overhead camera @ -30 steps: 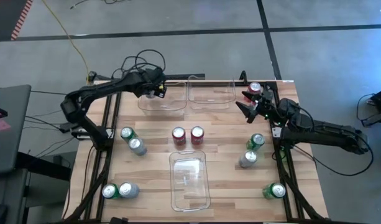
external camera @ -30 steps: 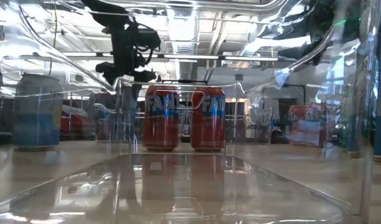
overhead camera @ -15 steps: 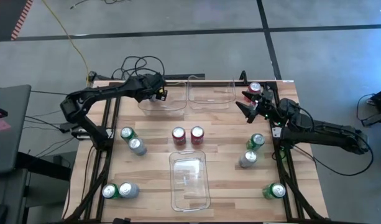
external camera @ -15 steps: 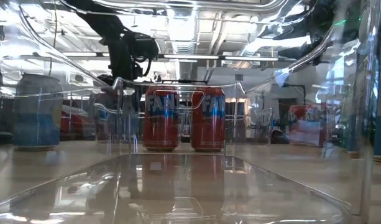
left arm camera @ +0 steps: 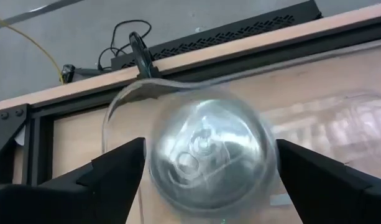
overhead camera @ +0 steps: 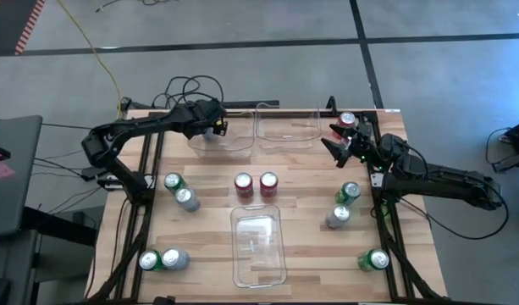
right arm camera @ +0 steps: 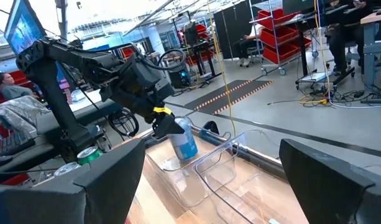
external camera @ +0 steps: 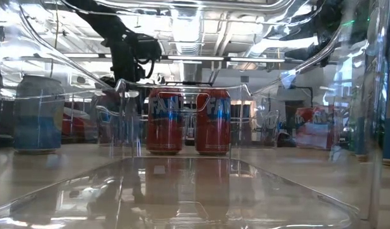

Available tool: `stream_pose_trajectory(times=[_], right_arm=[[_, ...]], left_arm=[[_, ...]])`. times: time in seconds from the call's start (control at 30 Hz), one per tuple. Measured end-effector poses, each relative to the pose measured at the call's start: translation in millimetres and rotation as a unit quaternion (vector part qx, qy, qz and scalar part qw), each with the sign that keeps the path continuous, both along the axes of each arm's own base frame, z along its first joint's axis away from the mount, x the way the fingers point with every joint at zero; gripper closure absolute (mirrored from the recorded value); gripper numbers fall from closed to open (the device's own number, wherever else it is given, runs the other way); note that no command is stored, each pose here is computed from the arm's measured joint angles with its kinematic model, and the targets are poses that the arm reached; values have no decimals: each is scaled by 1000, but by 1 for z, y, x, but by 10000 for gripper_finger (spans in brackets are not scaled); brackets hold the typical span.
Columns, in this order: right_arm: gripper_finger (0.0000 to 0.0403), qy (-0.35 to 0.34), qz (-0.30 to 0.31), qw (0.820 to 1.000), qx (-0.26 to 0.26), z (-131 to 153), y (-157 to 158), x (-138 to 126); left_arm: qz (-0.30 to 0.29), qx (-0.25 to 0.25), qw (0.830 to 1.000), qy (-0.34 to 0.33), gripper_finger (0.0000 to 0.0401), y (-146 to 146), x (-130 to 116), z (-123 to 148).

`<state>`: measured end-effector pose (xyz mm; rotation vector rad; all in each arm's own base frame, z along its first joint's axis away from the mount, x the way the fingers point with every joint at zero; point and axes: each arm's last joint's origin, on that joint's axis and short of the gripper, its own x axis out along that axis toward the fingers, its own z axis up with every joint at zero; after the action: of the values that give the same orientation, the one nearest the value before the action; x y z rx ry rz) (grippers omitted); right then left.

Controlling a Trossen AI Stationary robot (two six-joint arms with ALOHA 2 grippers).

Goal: Sort soda cans
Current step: Put the top left white and blue soda can into the top left transparent bin

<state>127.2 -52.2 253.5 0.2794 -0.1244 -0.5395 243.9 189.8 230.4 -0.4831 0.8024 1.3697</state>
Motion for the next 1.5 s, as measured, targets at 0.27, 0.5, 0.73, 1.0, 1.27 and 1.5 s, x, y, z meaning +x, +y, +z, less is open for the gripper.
stream_pose_trajectory(times=[0.27, 0.5, 0.73, 1.0, 1.27, 1.5], right_arm=[[14, 0, 0, 1000, 0, 0, 0, 0], [14, 0, 0, 1000, 0, 0, 0, 0], [14, 0, -1, 1000, 0, 0, 0, 0], [14, 1, -1, 1000, 0, 0, 0, 0], [14, -1, -1, 1000, 3, 0, 0, 0], [14, -4, 0, 1000, 7, 0, 0, 0]], left_arm=[[-6, 14, 1000, 12, 42, 1, 1, 3], [-48, 56, 997, 4, 42, -5, -5, 46], [-163, 57, 985, 2, 41, -43, -28, 103], [-315, -13, 949, -4, 45, -123, -63, 127], [-383, -32, 921, -57, 55, -183, -73, 134], [-426, -49, 903, -42, 56, -213, -58, 124]])
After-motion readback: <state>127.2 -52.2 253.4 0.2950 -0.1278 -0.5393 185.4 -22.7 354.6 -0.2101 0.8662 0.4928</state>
